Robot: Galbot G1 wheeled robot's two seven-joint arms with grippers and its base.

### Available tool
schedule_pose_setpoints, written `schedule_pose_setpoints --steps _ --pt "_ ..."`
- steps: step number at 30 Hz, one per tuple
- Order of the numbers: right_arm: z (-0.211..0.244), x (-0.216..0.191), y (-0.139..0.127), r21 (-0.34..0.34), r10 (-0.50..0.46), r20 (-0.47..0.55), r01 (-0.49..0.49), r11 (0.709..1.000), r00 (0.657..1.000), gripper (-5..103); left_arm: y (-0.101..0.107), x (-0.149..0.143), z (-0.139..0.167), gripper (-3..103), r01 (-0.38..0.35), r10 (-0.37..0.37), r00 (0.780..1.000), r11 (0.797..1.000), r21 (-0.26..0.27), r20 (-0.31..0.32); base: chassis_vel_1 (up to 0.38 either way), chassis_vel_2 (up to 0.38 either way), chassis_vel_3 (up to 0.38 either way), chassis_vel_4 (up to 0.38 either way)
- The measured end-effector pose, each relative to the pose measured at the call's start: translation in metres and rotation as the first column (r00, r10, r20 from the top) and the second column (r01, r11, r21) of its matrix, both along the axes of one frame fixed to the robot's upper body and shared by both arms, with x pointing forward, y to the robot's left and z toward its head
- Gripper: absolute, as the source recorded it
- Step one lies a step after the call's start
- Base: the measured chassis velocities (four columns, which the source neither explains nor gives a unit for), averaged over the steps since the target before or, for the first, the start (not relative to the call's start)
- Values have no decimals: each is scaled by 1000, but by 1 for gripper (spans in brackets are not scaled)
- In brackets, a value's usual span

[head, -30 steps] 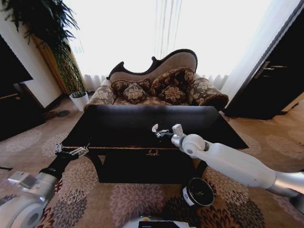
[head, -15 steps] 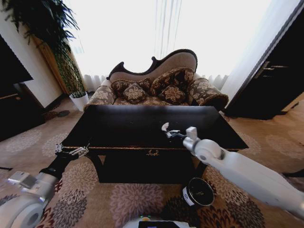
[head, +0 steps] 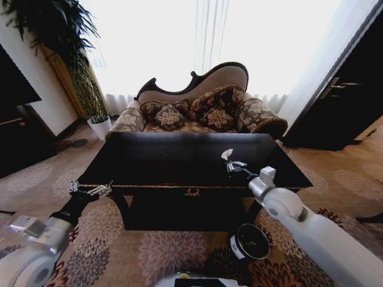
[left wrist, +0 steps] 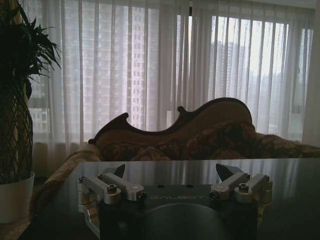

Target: Move to the front of the table and place the trash on the table into the trash bin.

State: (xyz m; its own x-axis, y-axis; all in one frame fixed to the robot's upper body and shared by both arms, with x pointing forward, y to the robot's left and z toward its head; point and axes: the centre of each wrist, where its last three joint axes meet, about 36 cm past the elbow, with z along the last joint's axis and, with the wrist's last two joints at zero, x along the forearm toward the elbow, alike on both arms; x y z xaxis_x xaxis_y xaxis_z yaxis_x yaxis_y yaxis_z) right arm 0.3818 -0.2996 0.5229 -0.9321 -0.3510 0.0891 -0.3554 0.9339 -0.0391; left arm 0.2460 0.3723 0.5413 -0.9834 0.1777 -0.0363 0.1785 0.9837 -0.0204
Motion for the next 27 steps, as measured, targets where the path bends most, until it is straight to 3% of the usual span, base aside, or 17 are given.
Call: schedule_pose_setpoints --steps 7,17,22,25,27 --pt "-17 -31 -10 22 -85 61 83 996 995 0 0 0 0 100 0 0 1000 1000 0 0 0 0 0 0" --pt "-40 -81 -57 39 -245 137 242 969 960 0 0 0 0 100 0 0 1000 1000 0 0 0 0 0 0" --pt "-75 -105 -62 110 -353 96 342 933 931 0 0 0 0 100 0 0 1000 1000 0 0 0 0 0 0" --pt "-96 -119 -63 166 -428 54 414 895 902 0 0 0 0 100 0 0 1000 1000 0 0 0 0 0 0" --pt "-100 -122 -64 171 -438 49 424 889 898 0 0 0 0 100 0 0 1000 1000 0 0 0 0 0 0"
